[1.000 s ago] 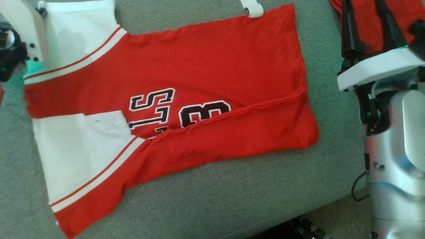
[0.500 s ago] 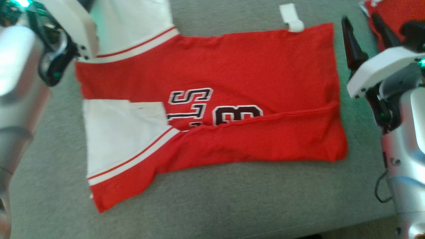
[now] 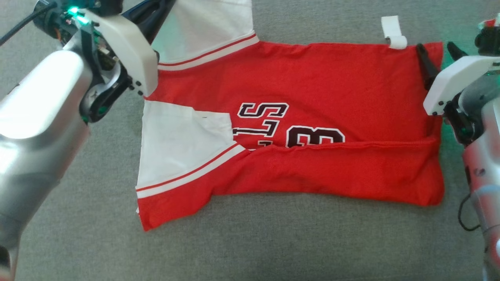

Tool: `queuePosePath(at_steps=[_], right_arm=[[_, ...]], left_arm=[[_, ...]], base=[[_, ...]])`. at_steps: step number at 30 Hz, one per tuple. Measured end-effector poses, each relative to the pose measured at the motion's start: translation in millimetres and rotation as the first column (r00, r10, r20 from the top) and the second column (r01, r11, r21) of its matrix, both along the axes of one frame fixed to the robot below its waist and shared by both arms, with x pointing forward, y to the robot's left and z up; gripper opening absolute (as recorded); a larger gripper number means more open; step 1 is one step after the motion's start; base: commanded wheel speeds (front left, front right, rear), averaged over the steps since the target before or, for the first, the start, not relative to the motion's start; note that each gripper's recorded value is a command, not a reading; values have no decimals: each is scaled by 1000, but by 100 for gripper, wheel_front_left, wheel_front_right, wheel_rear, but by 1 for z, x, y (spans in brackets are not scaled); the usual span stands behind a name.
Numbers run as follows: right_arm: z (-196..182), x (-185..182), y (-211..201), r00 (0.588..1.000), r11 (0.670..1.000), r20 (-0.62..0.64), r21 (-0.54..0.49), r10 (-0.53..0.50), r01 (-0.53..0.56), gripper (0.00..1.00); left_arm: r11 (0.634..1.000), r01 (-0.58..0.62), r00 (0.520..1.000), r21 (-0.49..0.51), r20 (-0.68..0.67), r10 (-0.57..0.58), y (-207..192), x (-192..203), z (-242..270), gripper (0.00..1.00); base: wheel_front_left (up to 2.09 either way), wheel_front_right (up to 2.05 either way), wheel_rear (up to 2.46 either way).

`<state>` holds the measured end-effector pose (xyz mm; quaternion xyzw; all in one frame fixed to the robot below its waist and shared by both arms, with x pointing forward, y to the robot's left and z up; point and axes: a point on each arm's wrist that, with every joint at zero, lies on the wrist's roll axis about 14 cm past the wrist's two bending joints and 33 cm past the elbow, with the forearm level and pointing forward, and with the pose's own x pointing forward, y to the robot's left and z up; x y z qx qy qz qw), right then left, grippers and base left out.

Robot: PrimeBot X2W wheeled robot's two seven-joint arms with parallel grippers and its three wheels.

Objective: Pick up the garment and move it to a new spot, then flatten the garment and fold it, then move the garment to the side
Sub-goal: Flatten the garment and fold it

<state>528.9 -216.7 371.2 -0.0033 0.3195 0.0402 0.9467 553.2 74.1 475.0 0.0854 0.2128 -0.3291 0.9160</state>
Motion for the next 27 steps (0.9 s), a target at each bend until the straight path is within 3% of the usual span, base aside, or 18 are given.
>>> queuePosePath(at_steps=[8,9,15,21,27], right_arm=[[-11,5,1,999,999,-48,-29,23,-24,100],[-11,6,4,998,999,-49,-21,30,-31,0],[-1,10,10,999,999,10,1,46,-46,0],[37,37,10,990,998,136,46,31,-38,0],[72,66,9,971,995,241,98,5,-29,0]], left_arm=[[1000,0,1000,9,-12,0,0,-2,-3,0],[1000,0,1000,11,-13,0,0,-2,-4,0],[999,-45,999,13,-7,45,9,5,-4,0],[992,-128,991,-3,25,128,29,24,-3,0],[987,-155,978,-36,137,159,34,57,19,0]], base=[[0,0,0],[0,0,0],[0,0,0],[0,0,0],[0,0,0]])
